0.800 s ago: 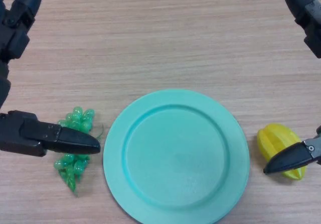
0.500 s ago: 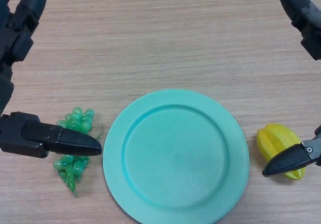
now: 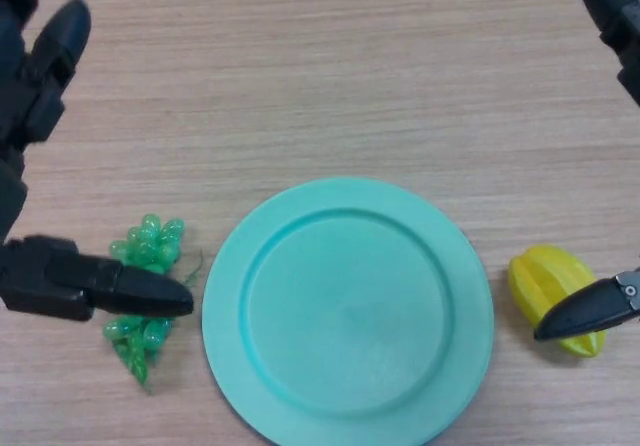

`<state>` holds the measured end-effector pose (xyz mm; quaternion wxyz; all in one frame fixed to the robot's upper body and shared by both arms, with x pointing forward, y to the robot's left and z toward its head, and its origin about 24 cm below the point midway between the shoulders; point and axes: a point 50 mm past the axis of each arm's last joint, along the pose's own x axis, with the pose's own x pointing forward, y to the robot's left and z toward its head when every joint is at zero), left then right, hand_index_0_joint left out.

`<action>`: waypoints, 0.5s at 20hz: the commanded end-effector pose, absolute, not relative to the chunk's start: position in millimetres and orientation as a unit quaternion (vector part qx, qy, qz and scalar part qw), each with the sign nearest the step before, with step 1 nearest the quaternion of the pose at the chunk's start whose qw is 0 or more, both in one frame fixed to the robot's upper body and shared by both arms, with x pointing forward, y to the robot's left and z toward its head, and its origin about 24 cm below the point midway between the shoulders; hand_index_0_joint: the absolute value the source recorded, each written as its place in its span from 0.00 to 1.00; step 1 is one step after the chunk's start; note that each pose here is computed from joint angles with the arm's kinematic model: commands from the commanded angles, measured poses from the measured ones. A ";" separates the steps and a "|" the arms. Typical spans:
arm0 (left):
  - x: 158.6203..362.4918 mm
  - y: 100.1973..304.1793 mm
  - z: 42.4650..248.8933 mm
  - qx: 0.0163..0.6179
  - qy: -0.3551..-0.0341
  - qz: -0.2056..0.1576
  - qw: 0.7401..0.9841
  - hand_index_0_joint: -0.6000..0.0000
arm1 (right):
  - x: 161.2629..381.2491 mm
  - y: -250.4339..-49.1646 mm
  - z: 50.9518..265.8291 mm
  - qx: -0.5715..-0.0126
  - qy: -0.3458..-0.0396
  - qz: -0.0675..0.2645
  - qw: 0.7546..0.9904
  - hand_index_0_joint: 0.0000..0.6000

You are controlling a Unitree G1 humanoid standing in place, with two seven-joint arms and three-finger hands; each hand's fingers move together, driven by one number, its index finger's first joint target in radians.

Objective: Pick up the green grapes and place it on the plate

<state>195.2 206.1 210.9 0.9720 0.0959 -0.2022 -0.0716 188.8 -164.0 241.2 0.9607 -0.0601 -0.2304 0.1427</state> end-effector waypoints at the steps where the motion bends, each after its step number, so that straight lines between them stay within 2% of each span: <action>1: 184.3 221.8 220.4 0.169 -0.284 -0.046 0.943 1.00 | 175.9 -171.8 267.4 -0.087 -0.330 0.108 0.934 0.00; 4: 191.6 241.5 197.1 0.207 -0.258 -0.015 0.944 1.00 | 177.1 -170.1 266.2 -0.088 -0.329 0.110 0.934 0.00; 7: 205.4 260.5 160.9 0.263 -0.219 0.019 0.939 1.00 | 178.4 -169.9 266.3 -0.086 -0.328 0.107 0.935 0.00; 8: 208.0 263.7 155.5 0.271 -0.211 0.027 0.939 1.00 | 178.5 -169.7 266.9 -0.087 -0.328 0.107 0.935 0.00; 9: 212.9 270.4 143.3 0.287 -0.181 0.037 0.940 1.00 | 178.6 -169.8 267.4 -0.088 -0.328 0.106 0.935 0.00; 10: 214.9 272.5 139.6 0.291 -0.172 0.041 0.940 1.00 | 178.5 -170.1 267.4 -0.087 -0.327 0.106 0.935 0.00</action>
